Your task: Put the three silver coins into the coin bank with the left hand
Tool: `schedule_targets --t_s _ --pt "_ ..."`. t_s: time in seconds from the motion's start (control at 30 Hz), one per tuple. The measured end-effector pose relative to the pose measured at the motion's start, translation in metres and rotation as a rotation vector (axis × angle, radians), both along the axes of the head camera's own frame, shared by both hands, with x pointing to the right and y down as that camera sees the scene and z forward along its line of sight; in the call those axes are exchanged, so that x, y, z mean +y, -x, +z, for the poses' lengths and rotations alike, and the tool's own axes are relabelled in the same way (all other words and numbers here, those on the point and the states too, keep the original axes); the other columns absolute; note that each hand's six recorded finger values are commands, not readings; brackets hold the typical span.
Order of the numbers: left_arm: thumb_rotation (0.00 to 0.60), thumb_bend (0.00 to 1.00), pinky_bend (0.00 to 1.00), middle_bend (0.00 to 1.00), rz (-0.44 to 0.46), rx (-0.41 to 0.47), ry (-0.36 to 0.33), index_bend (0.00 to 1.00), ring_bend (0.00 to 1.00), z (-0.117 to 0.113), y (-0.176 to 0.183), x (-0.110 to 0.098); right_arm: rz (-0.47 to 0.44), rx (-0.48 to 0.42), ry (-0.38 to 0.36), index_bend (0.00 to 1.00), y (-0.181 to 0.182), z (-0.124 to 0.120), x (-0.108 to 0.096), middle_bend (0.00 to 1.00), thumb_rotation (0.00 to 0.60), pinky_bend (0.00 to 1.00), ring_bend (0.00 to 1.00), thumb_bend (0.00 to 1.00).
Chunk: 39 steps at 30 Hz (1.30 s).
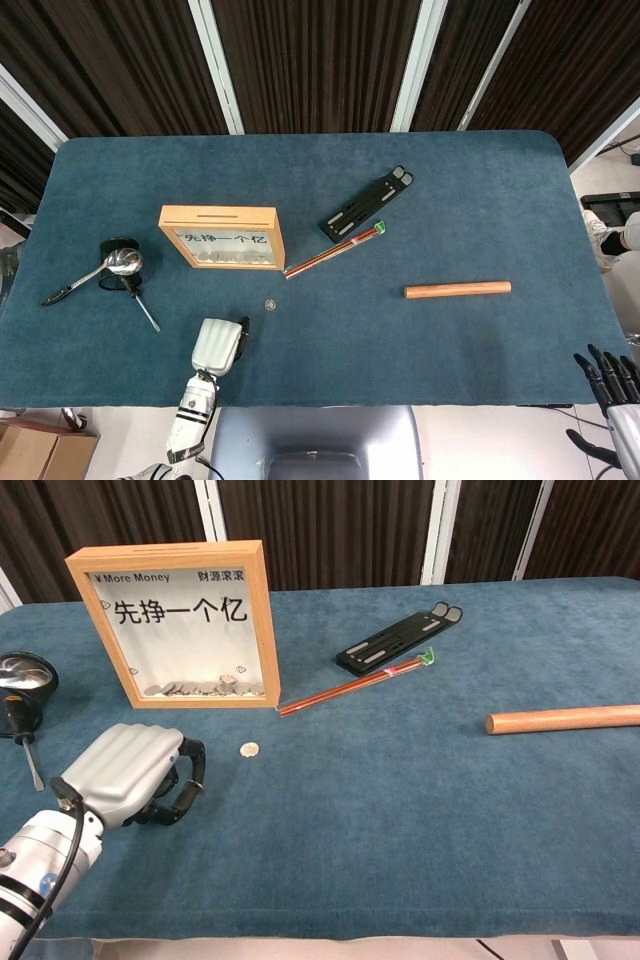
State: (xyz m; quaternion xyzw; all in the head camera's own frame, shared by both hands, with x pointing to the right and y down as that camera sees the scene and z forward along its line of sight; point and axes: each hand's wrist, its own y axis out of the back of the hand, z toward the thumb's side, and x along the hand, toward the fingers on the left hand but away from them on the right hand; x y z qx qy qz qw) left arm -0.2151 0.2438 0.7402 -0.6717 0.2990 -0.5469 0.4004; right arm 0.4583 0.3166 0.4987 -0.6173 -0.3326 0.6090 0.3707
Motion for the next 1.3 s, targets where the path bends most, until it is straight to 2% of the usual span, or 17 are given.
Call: schedule_targets --t_s 0.3,0.5,0.6,0.73,0.83,0.93,1.07,1.3 --pt "0.6 0.44 1.0 1.0 -0.003 0.021 -0.035 0.64 1.0 -0.012 0.002 -0.008 -0.002 0.002 0.005 0.0 0.0 0.001 0.0 0.0 0.6 0.0 0.0 0.22" --pt "0.6 0.44 1.0 1.0 -0.032 0.082 -0.075 0.64 1.0 -0.042 0.003 -0.028 0.0 0.001 0.005 0.0 0.0 0.002 -0.001 0.0 0.6 0.0 0.0 0.22" --pt "0.6 0.44 1.0 1.0 -0.068 0.136 -0.089 0.64 1.0 -0.067 0.001 -0.048 0.0 0.0 0.008 0.0 0.0 0.002 -0.001 0.0 0.6 0.0 0.0 0.22" --pt "0.6 0.45 1.0 1.0 -0.133 0.192 -0.142 0.63 1.0 -0.115 -0.001 -0.096 0.009 -0.004 0.006 0.0 -0.001 0.002 -0.003 0.0 0.6 0.0 0.0 0.22" --pt "0.6 0.46 1.0 1.0 -0.186 0.183 -0.187 0.63 1.0 -0.143 0.003 -0.135 0.015 -0.008 0.004 0.0 -0.002 0.001 -0.005 0.0 0.6 0.0 0.0 0.22" --pt "0.6 0.46 1.0 1.0 -0.231 0.164 -0.207 0.63 1.0 -0.157 0.002 -0.169 0.022 -0.012 0.005 0.0 -0.004 0.001 -0.006 0.0 0.6 0.0 0.0 0.22" --pt "0.6 0.47 1.0 1.0 -0.257 0.149 -0.231 0.63 1.0 -0.169 -0.01 -0.205 0.015 -0.013 0.017 0.0 -0.003 0.003 -0.007 0.0 0.6 0.0 0.0 0.22" --pt "0.6 0.47 1.0 1.0 -0.293 0.055 -0.235 0.63 1.0 -0.154 -0.007 -0.231 0.027 -0.018 0.01 0.0 -0.005 0.001 -0.008 0.0 0.6 0.0 0.0 0.22"
